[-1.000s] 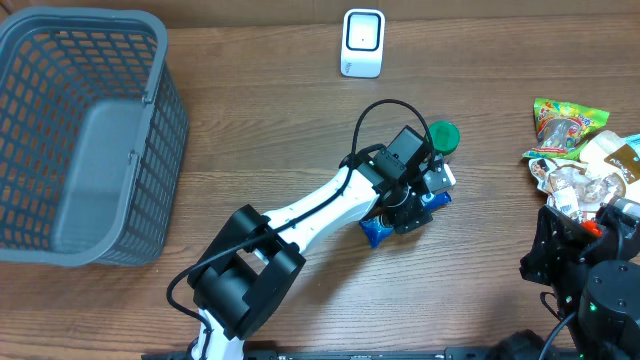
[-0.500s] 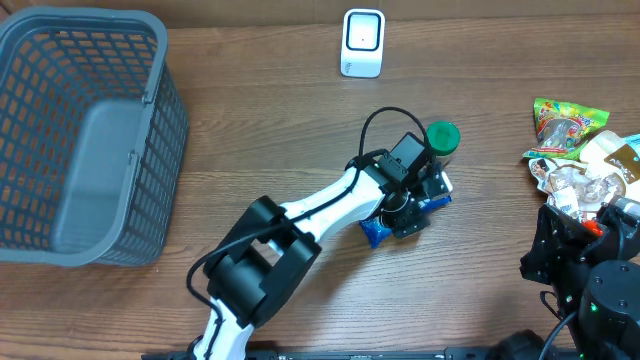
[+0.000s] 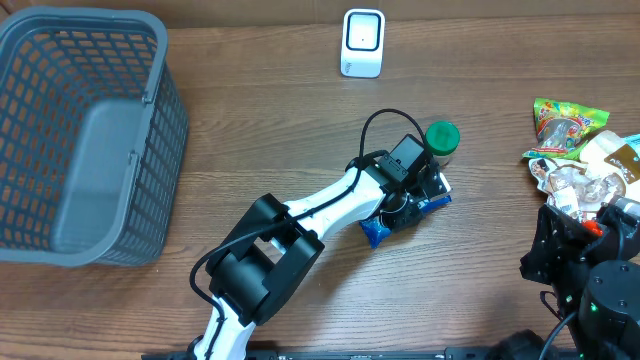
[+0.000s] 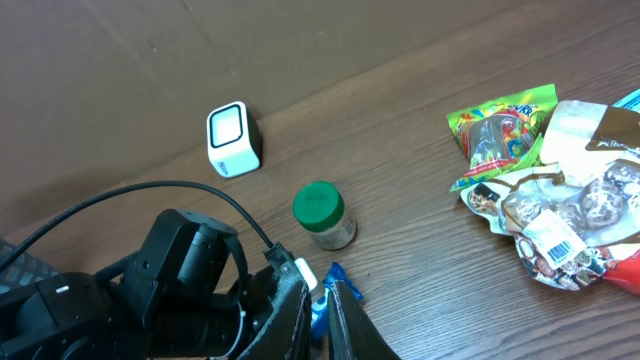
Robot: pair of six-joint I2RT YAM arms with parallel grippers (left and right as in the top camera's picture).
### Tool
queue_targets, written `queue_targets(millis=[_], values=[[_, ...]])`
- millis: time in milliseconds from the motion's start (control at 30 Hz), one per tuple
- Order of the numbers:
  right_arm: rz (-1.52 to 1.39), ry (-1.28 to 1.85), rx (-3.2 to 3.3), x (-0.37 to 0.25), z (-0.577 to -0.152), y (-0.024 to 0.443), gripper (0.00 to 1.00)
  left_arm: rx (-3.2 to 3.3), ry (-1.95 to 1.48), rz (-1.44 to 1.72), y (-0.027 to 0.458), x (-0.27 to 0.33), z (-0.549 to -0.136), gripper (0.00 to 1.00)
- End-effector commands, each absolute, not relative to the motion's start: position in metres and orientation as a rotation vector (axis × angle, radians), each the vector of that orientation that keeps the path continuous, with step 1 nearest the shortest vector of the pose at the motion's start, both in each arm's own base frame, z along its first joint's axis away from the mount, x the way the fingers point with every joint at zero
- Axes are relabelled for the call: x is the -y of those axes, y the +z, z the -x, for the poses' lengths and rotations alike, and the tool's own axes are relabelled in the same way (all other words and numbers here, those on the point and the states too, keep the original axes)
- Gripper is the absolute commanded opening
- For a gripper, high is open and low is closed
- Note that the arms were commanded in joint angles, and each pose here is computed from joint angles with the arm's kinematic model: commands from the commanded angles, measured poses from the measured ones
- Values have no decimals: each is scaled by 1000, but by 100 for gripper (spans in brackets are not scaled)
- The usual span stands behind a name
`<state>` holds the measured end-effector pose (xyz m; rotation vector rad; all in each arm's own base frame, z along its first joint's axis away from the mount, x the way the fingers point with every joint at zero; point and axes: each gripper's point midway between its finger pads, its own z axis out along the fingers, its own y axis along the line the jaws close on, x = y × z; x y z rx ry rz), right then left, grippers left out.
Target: Scan the item barcode
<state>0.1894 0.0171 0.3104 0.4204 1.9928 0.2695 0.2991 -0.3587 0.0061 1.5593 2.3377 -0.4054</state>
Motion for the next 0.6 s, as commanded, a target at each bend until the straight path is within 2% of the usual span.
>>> queue_targets(millis=[0,233,400,500,567], values=[[-427,256,-1985,-14,-189,310,9,-2340,-433,-1576,2,365,-295,50],[-427,254,-1988,-14,-189,310,9,-2342,-433,-1576,2,365,-295,40],[-427,253,-1990,-14,-188,309,9,-2344,-434,-1573,2,365,-295,15],[-427,253,-1989,-14,-188,309,9,-2349,-435,-1568,2,365,-294,6],[-427,253,-1990,-14,-188,309,9,-2355,-439,-1560,2,365,-294,4]])
